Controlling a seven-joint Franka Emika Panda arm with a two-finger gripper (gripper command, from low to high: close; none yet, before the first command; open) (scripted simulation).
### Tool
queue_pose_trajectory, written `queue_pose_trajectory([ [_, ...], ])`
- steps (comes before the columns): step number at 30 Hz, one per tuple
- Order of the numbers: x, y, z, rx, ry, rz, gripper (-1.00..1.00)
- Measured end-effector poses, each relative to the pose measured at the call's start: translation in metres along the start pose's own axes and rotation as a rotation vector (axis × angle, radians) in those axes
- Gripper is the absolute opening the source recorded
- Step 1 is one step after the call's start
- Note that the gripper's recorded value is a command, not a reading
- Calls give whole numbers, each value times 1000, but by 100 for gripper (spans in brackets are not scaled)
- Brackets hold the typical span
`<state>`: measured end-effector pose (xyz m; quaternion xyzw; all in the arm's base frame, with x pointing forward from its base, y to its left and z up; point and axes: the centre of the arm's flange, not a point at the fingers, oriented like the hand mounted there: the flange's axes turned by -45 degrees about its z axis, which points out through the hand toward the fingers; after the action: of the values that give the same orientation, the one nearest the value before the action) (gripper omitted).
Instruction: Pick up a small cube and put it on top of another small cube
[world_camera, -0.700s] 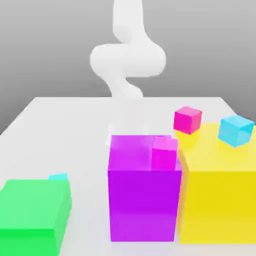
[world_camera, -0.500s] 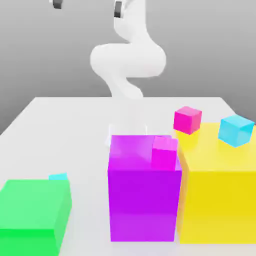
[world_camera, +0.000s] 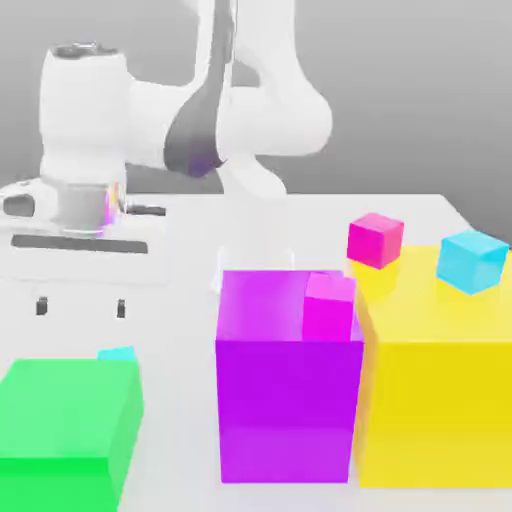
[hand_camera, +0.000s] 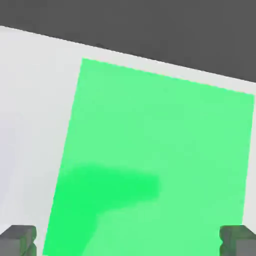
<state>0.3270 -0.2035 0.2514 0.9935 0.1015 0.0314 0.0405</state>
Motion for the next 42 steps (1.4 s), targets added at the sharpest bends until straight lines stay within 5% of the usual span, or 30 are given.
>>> queue_pose_trajectory([
  [4,-42,-8,50,79,-45,-25,0],
  [10,-48,-12,101,86,-51,-30,0],
  [11,-50,-14,110,86,-53,-30,-100],
  [28,-48,4,37,57,-36,42,-100],
  [42,82,-39,-67,48,-36,336,-100],
])
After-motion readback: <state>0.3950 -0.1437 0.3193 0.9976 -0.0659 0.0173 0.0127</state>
